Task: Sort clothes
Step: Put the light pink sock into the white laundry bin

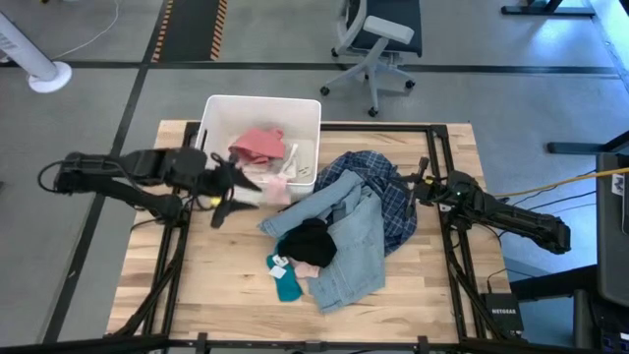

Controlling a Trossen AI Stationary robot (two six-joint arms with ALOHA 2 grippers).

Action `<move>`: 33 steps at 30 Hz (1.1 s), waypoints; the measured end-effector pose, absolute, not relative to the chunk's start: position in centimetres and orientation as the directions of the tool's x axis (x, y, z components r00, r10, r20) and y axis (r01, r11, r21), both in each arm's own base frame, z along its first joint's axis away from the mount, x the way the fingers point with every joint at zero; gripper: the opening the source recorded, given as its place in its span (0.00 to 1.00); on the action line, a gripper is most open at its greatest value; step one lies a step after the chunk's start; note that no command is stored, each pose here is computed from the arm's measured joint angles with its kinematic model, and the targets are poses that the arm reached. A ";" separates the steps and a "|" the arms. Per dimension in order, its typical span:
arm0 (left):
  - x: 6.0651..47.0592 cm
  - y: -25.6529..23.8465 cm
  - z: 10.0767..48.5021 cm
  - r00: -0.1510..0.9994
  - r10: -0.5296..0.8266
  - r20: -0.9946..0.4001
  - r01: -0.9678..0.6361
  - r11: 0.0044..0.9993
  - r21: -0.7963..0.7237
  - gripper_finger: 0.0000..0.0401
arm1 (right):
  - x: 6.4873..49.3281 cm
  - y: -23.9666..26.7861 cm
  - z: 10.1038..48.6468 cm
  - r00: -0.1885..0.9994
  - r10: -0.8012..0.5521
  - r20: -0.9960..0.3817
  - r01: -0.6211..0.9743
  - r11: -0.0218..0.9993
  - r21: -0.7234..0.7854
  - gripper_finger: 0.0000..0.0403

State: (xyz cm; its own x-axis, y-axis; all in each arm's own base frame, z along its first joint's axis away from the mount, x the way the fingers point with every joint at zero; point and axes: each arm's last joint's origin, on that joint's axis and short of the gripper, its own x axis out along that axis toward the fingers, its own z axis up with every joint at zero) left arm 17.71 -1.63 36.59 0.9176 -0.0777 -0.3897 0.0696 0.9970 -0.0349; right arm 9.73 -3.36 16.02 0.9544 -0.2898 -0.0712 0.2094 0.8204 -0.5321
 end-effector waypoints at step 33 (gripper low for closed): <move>25.5 -3.5 28.8 0.615 0.626 -0.480 -0.352 0.762 0.543 0.51 | 9.7 -3.4 16.0 0.954 -0.290 -0.071 0.210 0.820 -0.532 0.09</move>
State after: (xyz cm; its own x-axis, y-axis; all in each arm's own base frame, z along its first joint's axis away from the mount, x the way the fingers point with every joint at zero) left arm 25.53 -3.45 28.81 0.6145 0.6257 -0.4805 -0.3518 0.7625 0.5430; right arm 9.73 -3.36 16.03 0.9544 -0.2900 -0.0712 0.2095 0.8203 -0.5322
